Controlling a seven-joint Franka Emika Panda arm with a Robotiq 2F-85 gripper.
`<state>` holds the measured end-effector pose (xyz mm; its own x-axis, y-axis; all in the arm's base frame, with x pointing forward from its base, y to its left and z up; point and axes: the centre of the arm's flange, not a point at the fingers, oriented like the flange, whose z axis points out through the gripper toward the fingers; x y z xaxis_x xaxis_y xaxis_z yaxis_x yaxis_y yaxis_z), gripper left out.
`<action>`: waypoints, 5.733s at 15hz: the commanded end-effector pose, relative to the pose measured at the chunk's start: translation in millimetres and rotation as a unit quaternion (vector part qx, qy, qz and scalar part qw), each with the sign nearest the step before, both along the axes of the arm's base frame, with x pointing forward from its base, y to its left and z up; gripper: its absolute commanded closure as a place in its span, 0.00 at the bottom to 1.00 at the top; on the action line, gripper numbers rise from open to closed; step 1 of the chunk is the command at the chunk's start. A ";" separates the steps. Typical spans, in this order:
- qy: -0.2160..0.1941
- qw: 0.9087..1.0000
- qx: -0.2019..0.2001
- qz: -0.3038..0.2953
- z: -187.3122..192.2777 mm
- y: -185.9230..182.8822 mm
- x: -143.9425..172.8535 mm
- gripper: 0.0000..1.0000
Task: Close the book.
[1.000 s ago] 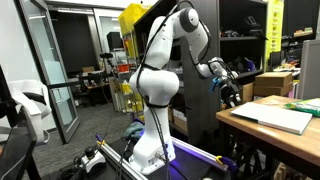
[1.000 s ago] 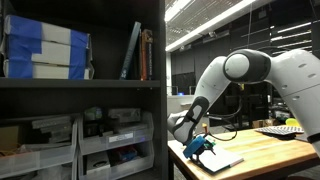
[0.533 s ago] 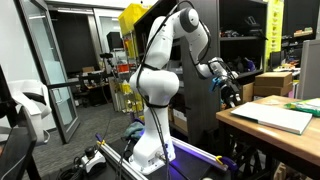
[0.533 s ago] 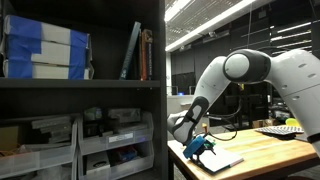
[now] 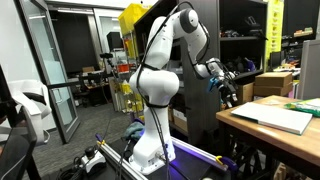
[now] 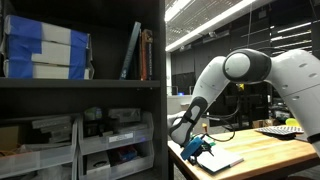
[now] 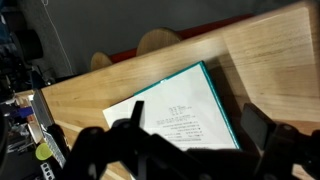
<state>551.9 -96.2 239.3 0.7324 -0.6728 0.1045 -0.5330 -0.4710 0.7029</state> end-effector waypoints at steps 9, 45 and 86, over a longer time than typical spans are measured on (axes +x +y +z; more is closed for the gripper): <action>0.009 1.000 -0.010 -0.007 -11.1 -7.9 10.4 0.00; -0.038 0.995 -0.022 -0.095 7.0 -82.9 35.7 0.00; -0.156 0.979 0.024 -0.131 57.1 -133.7 17.5 0.00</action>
<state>579.1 -211.3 271.9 0.5320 -0.8003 0.2766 -0.7837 -0.3417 0.5187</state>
